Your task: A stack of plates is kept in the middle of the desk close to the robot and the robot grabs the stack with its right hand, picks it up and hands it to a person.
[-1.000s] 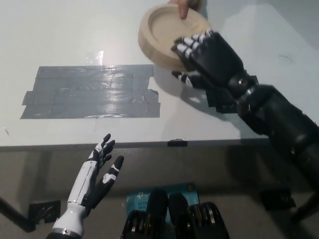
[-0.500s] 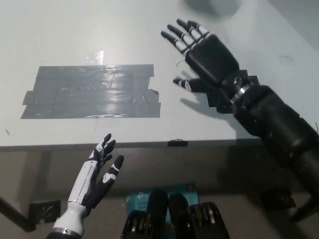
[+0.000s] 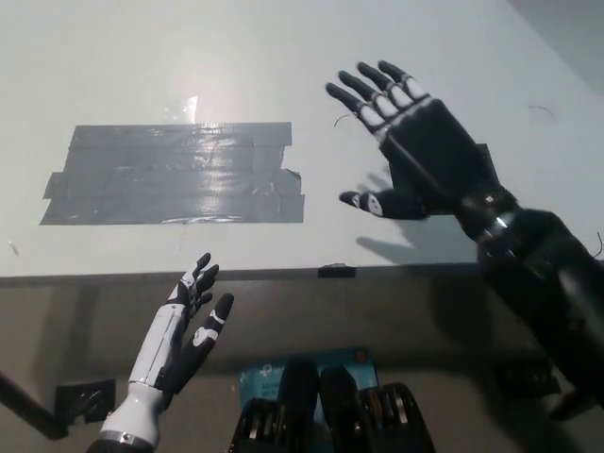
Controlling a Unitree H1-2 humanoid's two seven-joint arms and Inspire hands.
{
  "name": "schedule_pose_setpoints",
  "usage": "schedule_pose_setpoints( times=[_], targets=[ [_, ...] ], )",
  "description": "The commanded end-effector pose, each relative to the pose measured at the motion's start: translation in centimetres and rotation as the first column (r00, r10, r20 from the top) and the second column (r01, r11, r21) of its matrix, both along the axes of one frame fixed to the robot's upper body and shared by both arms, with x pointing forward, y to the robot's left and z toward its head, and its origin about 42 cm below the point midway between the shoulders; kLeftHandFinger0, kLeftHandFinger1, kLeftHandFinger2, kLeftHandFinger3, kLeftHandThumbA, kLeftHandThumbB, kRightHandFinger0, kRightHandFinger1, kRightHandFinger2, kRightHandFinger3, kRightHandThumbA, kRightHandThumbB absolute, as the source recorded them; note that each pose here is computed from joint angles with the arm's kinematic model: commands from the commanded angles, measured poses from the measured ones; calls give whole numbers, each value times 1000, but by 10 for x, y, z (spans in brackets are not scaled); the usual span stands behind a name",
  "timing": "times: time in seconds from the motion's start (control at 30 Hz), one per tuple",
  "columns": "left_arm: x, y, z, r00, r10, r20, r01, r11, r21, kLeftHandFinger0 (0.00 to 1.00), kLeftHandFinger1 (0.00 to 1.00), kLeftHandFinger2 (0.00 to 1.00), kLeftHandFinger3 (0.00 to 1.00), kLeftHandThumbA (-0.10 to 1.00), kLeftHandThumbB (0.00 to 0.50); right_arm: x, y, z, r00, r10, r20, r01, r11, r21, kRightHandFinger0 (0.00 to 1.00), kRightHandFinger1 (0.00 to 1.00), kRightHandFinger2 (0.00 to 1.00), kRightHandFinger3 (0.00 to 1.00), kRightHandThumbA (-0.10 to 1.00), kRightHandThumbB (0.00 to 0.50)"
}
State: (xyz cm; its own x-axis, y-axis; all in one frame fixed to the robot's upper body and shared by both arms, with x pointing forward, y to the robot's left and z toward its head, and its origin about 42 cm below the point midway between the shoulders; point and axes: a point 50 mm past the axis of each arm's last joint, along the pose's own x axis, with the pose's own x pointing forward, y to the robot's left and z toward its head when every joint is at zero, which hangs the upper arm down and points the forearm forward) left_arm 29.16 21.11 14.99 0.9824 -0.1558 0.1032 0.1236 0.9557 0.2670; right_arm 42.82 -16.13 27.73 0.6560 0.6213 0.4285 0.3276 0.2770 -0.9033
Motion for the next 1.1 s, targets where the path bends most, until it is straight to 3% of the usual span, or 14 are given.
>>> schedule_pose_setpoints(
  times=[0.0,0.07,0.13,0.2,0.27,0.3,0.37,0.4,0.5,0.57,0.67,0.7,0.83,1.07],
  targets=[
    [2,3,10,999,-11,48,10,1000,9,1000,1000,1000,1000,799,0,-142,-62,81,987,124,98,-149,935,322,1000,1000,1000,1000,921,478],
    [0,2,7,999,-7,45,7,1000,8,1000,1000,1000,1000,774,0,-165,-68,70,987,141,83,-162,906,390,1000,1000,1000,1000,960,494],
    [-2,3,5,999,3,41,-3,1000,2,1000,1000,1000,1000,765,0,-176,-70,60,985,165,58,-173,878,447,1000,1000,1000,1000,880,454],
    [-12,5,-2,1000,22,22,-22,1000,-2,999,1000,1000,1000,762,0,-188,-62,13,967,252,-43,-155,711,686,1000,1000,1000,1000,921,407],
    [-15,5,-4,999,27,17,-27,1000,-5,998,1000,1000,1000,761,0,-188,-59,3,963,261,-66,-137,685,716,1000,1000,1000,1000,926,407],
    [-17,5,-6,999,30,13,-30,1000,-8,999,1000,1000,1000,761,0,-186,-56,-14,958,275,-83,-122,650,751,1000,1000,1000,1000,944,353],
    [-21,4,-10,999,33,11,-33,999,-21,999,1000,1000,1000,752,0,-183,-50,-45,946,295,-134,-63,571,819,1000,1000,1000,1000,939,331],
    [-24,5,-12,999,38,10,-38,999,-28,999,1000,1000,1000,749,0,-180,-46,-65,943,283,-177,-3,539,842,1000,1000,1000,1000,1000,297],
    [-26,7,-13,999,47,4,-47,998,-32,1000,1000,1000,1000,749,0,-177,-38,-87,935,269,-233,66,512,857,1000,1000,1000,1000,1000,293],
    [-27,9,-14,999,54,2,-54,998,-33,1000,1000,1000,1000,792,0,-174,-27,-123,895,267,-357,191,495,848,1000,1000,1000,1000,1000,283],
    [-28,9,-15,998,64,5,-63,997,-44,1000,1000,1000,1000,831,0,-171,-25,-144,850,280,-446,261,512,818,1000,1000,1000,1000,1000,249],
    [-28,10,-15,997,72,9,-71,996,-51,1000,1000,1000,1000,849,0,-169,-24,-150,817,301,-492,297,512,806,1000,1000,1000,1000,1000,285],
    [-32,12,-18,996,86,11,-85,994,-64,1000,1000,1000,1000,896,0,-165,-24,-160,767,347,-540,326,514,794,1000,1000,1000,1000,1000,329],
    [-40,12,-23,995,98,-6,-98,992,-78,1000,1000,1000,1000,1000,0,-172,-27,-168,725,381,-573,348,516,783,1000,1000,1000,1000,1000,294]
  ],
)
